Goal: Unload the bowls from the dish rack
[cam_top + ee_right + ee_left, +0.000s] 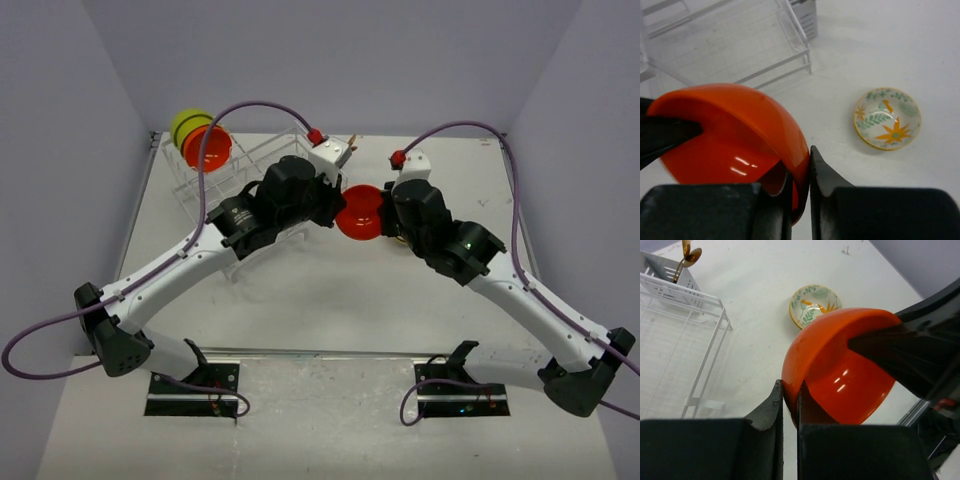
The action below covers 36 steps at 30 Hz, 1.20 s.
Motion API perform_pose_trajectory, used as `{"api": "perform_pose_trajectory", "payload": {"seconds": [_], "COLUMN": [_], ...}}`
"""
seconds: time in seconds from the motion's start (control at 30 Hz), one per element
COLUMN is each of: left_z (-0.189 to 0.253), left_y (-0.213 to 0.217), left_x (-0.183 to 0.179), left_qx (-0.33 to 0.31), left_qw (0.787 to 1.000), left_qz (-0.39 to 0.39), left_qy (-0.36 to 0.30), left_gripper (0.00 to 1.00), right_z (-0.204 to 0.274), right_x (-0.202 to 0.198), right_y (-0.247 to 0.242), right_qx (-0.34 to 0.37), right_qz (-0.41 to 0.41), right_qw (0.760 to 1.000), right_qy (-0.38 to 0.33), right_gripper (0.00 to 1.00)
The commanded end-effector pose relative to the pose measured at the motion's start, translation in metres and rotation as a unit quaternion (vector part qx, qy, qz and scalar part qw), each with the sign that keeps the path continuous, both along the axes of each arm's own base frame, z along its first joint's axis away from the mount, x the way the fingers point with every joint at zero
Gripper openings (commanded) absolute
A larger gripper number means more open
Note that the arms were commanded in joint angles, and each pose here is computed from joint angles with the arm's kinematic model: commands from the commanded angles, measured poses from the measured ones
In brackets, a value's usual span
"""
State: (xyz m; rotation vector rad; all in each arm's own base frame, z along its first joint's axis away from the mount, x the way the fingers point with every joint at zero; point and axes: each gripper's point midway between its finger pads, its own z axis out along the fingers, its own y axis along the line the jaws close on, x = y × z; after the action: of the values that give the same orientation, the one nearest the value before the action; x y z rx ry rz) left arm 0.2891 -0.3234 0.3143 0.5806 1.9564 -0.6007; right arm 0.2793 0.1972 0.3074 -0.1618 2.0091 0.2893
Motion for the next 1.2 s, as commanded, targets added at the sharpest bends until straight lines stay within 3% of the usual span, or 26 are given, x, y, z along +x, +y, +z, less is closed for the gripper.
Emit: {"api": "perform_pose_trajectory", "payload": {"seconds": [0.0, 0.13, 0.17, 0.2, 0.23, 0.33, 0.43, 0.57, 0.8, 0.87, 0.9, 0.97, 1.1, 1.17], "left_z": [0.025, 0.026, 0.028, 0.03, 0.032, 0.05, 0.083, 0.112, 0.118, 0.115, 0.113, 0.1, 0.069, 0.058], "left_y": [-0.006, -0.005, -0.003, -0.001, 0.004, 0.043, 0.104, 0.201, 0.258, 0.259, 0.262, 0.261, 0.27, 0.275], "left_x": [-0.002, -0.002, -0.001, -0.001, -0.003, 0.001, 0.003, 0.007, 0.021, 0.022, 0.025, 0.031, 0.041, 0.048], "left_qx": [-0.041, -0.042, -0.041, -0.038, -0.032, -0.006, 0.019, 0.064, 0.061, 0.066, 0.069, 0.097, 0.193, 0.246], "left_qw": [0.999, 0.999, 0.999, 0.999, 0.999, 0.995, 0.975, 0.908, 0.892, 0.893, 0.892, 0.894, 0.88, 0.866], "left_qz": [0.0, 0.003, 0.009, 0.011, 0.012, 0.083, 0.193, 0.385, 0.426, 0.423, 0.425, 0.415, 0.414, 0.412], "left_qy": [-0.028, -0.028, -0.029, -0.033, -0.035, -0.062, -0.105, -0.15, -0.14, -0.138, -0.138, -0.135, -0.131, -0.138], "left_gripper": [0.0, 0.0, 0.05, 0.27, 0.99, 1.0, 1.0, 1.0, 1.0, 1.0, 1.0, 1.0, 1.0, 1.0], "right_z": [-0.008, -0.024, -0.027, -0.031, -0.041, -0.082, -0.135, -0.194, -0.239, -0.245, -0.253, -0.256, -0.23, -0.192], "right_x": [0.007, 0.004, 0.003, 0.002, 0.003, 0.006, 0.007, 0.018, 0.027, 0.028, 0.027, 0.024, 0.016, 0.009], "right_y": [-0.025, -0.016, -0.014, -0.012, -0.016, -0.022, -0.016, 0.002, 0.013, 0.013, 0.011, 0.009, -0.011, -0.025], "right_qx": [-0.025, -0.014, -0.008, -0.005, -0.011, -0.008, -0.003, -0.016, -0.027, -0.026, -0.028, -0.03, -0.046, -0.051], "right_qz": [-0.063, -0.048, -0.046, -0.045, -0.051, -0.055, -0.033, -0.007, -0.003, -0.007, -0.014, -0.019, -0.054, -0.071], "right_qw": [0.998, 0.999, 0.999, 0.999, 0.998, 0.995, 0.985, 0.967, 0.949, 0.947, 0.943, 0.941, 0.948, 0.959], "right_qy": [-0.014, 0.002, 0.006, 0.011, 0.02, 0.078, 0.168, 0.255, 0.313, 0.321, 0.331, 0.336, 0.309, 0.268], "right_gripper": [0.0, 0.0, 0.0, 0.0, 0.0, 0.0, 0.0, 0.0, 0.09, 0.24, 0.39, 0.56, 0.72, 0.77]}}
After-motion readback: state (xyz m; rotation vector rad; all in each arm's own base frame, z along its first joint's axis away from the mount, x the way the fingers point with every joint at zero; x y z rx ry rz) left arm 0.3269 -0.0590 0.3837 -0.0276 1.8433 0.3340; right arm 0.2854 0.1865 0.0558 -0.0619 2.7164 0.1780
